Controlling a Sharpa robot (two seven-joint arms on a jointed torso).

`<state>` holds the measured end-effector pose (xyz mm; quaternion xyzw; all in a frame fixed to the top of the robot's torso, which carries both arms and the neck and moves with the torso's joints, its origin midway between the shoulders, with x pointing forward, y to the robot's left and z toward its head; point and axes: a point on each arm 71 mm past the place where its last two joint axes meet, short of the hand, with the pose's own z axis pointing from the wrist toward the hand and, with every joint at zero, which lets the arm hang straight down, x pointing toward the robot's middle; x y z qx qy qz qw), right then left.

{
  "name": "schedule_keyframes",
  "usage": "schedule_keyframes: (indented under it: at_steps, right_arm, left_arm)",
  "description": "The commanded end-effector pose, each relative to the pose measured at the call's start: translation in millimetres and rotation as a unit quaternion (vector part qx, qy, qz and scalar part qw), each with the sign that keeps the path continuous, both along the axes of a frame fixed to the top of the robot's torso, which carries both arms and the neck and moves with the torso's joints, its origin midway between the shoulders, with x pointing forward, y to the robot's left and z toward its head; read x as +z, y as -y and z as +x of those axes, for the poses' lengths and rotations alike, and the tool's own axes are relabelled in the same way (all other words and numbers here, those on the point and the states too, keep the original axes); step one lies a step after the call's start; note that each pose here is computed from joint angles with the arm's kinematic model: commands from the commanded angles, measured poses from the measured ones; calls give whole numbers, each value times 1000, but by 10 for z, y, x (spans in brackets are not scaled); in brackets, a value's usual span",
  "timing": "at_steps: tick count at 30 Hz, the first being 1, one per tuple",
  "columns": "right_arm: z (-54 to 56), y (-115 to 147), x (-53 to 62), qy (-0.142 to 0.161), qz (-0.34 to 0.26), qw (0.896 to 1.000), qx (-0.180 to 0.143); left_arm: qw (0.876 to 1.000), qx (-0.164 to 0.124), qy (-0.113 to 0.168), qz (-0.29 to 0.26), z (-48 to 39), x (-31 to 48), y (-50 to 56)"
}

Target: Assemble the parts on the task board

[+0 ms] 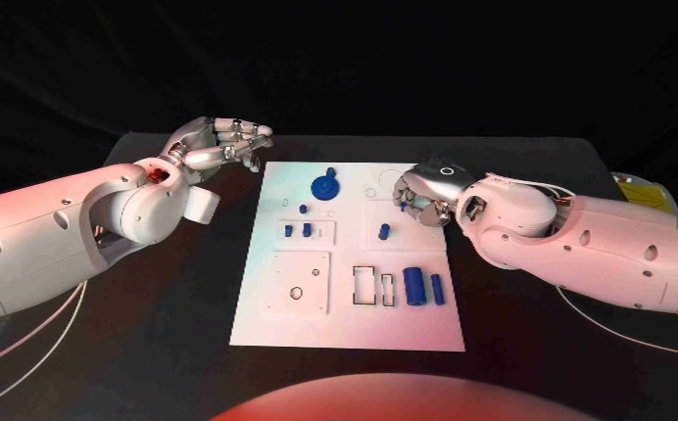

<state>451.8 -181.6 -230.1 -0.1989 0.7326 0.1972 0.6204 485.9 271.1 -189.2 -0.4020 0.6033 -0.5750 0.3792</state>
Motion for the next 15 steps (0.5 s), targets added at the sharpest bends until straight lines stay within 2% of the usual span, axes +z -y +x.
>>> schedule_keyframes:
  at_steps: [1,8,15]
  right_arm:
    - [-9,-19,70,24,16,1000,3]
    - [-49,-30,172,32,36,999,7]
    - [-178,-175,279,30,67,997,29]
  left_arm:
    - [1000,-9,-4,-7,-1,2,28]
    - [1000,-10,-6,-8,3,-2,31]
    - [1000,-11,-7,-9,4,-5,40]
